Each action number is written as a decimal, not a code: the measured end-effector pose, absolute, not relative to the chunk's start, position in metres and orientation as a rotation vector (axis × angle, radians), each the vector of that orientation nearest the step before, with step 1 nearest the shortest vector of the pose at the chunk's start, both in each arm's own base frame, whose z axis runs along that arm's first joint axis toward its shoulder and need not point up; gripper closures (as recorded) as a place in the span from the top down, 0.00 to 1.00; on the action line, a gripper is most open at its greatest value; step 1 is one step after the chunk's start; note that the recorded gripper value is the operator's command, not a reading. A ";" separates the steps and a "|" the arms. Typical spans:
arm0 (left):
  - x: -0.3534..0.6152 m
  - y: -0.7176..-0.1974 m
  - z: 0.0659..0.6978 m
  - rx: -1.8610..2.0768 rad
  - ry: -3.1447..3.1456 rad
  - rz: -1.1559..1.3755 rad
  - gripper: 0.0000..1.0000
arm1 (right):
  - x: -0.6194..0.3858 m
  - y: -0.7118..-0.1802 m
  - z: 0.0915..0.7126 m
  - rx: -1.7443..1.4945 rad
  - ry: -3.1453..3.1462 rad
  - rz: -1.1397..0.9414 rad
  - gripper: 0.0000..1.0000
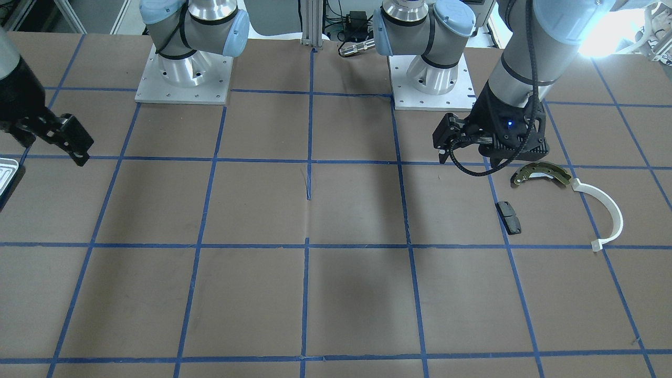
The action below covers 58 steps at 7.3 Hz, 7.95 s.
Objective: Place bearing gear from tray to pile
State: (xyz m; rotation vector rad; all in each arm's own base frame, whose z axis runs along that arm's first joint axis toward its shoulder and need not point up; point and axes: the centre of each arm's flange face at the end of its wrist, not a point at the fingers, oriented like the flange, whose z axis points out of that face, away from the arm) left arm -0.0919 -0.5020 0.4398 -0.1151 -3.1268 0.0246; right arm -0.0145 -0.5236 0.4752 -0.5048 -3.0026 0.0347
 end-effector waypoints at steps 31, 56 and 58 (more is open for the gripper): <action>-0.091 -0.506 0.440 -0.113 -3.129 0.067 1.00 | -0.492 -0.451 0.185 1.165 -2.810 0.006 0.50; -0.092 -0.504 0.442 -0.098 -3.126 0.104 1.00 | 0.319 -0.488 0.212 0.070 -3.242 0.251 0.25; -0.092 -0.504 0.439 -0.113 -3.132 0.090 1.00 | 0.369 -0.474 0.199 -0.015 -3.272 0.247 1.00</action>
